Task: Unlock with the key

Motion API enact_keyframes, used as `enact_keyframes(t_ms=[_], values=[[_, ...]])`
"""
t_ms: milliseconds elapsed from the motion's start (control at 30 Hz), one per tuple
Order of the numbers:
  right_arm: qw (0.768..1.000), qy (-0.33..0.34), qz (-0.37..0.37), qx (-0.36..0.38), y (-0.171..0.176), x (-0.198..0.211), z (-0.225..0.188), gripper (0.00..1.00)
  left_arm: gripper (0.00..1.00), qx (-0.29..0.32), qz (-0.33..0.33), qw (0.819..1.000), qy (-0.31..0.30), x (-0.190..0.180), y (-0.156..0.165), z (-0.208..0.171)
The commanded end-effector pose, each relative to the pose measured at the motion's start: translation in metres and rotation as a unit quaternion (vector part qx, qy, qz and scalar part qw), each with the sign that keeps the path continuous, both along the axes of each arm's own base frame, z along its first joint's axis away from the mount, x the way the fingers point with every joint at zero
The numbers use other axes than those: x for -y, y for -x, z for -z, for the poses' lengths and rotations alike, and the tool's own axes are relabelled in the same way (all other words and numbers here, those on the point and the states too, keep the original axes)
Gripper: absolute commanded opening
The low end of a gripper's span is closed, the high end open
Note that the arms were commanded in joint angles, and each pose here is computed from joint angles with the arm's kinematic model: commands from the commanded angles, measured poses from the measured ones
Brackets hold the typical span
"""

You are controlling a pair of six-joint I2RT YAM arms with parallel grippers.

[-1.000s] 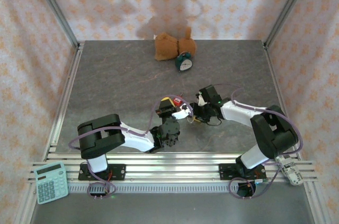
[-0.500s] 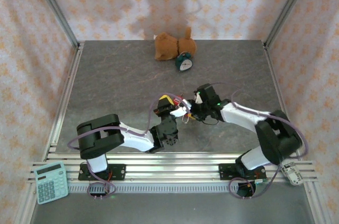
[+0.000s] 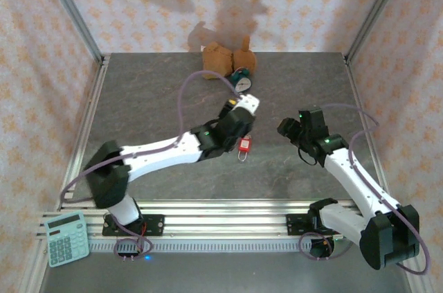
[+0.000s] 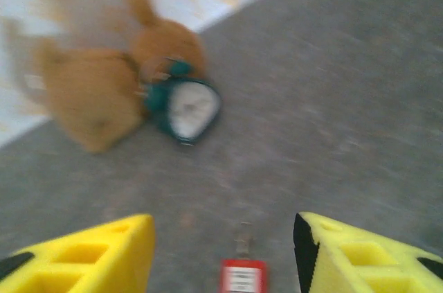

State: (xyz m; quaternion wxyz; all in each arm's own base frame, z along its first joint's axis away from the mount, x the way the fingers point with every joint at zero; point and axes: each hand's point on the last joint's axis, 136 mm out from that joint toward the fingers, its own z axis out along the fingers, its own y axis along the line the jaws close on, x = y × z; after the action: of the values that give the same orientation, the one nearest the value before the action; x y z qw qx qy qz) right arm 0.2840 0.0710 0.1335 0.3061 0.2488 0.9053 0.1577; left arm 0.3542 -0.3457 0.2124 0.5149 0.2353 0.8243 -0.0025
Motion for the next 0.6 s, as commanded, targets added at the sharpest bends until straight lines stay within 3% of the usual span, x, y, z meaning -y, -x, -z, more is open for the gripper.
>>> enact_keyframes(t_ms=[0,167,333,567], values=[[0.996,0.077,0.043,-0.014,0.012,0.033,0.011,0.71,0.54,-0.239,0.018,0.971,-0.016,0.023,0.045,0.085],[0.993,0.086,0.078,0.013,0.019,0.047,0.010,0.72,0.51,-0.348,-0.018,0.937,-0.007,0.040,0.047,0.116],[0.993,0.095,0.073,0.009,0.023,0.050,0.014,0.73,0.51,-0.386,-0.068,0.920,-0.018,0.026,0.043,0.130],[0.995,0.076,0.065,0.020,0.020,0.044,0.018,0.74,0.51,-0.432,-0.088,0.897,-0.039,0.015,0.059,0.141]])
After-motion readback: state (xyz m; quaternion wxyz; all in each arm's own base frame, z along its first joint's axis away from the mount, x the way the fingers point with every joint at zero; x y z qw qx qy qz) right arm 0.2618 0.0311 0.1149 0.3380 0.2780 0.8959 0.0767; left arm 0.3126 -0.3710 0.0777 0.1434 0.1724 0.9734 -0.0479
